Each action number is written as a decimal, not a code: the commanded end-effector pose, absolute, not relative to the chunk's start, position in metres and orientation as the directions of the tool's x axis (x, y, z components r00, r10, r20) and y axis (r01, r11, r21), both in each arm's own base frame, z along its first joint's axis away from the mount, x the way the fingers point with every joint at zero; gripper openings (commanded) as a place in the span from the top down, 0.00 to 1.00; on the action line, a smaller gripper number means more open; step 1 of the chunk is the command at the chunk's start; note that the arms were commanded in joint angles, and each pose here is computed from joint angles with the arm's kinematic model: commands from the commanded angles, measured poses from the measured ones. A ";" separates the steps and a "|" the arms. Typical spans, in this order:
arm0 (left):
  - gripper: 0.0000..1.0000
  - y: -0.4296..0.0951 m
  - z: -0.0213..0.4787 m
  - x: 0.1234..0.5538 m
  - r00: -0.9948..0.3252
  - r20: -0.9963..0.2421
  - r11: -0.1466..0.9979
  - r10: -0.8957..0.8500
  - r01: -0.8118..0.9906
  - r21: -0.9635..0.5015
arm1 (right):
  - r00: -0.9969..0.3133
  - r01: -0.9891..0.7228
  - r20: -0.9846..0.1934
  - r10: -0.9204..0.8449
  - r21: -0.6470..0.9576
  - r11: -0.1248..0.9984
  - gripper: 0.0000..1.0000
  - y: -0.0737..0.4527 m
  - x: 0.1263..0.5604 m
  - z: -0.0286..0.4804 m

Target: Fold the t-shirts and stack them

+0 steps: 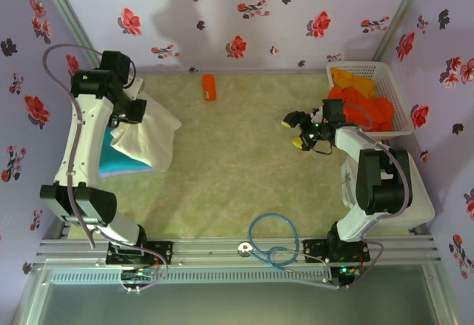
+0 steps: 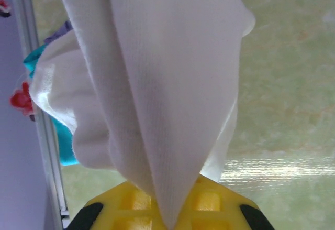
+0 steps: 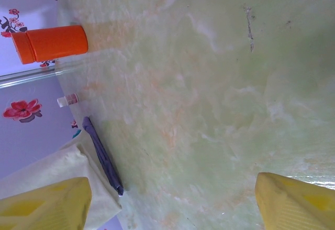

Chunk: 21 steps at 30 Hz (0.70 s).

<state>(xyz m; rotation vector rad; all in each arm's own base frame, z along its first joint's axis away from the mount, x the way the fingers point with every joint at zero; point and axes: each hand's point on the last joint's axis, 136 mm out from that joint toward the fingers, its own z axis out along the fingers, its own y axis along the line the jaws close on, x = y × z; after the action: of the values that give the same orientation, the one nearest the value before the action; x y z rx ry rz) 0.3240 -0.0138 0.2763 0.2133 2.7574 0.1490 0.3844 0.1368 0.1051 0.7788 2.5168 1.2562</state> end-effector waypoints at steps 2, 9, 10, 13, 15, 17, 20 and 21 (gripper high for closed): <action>1.00 0.003 0.286 0.318 -0.911 -0.368 0.973 0.184 0.117 0.197 | -0.845 0.361 0.050 0.532 0.788 0.499 0.18 0.137 0.380 0.098; 1.00 0.007 0.299 0.318 -0.892 -0.425 0.978 0.156 0.078 0.195 | -0.850 0.360 0.048 0.524 0.779 0.513 0.18 0.137 0.376 0.099; 1.00 0.007 0.302 0.317 -0.886 -0.438 0.978 0.154 0.074 0.194 | -0.850 0.361 0.048 0.524 0.778 0.514 0.18 0.137 0.376 0.098; 1.00 0.009 0.306 0.318 -0.875 -0.458 0.978 0.156 0.070 0.199 | -0.851 0.360 0.047 0.523 0.778 0.515 0.18 0.137 0.376 0.099; 1.00 0.013 0.306 0.318 -0.879 -0.457 0.980 0.136 0.051 0.195 | -0.851 0.361 0.048 0.523 0.778 0.515 0.18 0.137 0.376 0.098; 1.00 0.018 0.302 0.317 -0.889 -0.442 0.980 0.117 0.032 0.195 | -0.851 0.362 0.049 0.523 0.777 0.515 0.18 0.137 0.376 0.098; 1.00 0.026 0.292 0.316 -0.899 -0.425 0.978 0.102 0.013 0.208 | -0.853 0.362 0.052 0.520 0.777 0.516 0.18 0.137 0.375 0.097; 1.00 0.029 0.289 0.316 -0.901 -0.423 0.977 0.098 0.007 0.212 | -0.853 0.362 0.053 0.519 0.777 0.516 0.18 0.138 0.374 0.097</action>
<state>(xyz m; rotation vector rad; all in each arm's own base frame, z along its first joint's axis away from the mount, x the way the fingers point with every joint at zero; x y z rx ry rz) 0.3155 0.0170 0.2868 0.1140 2.7128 0.2372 0.3794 0.1366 0.1011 0.7761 2.5438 1.2449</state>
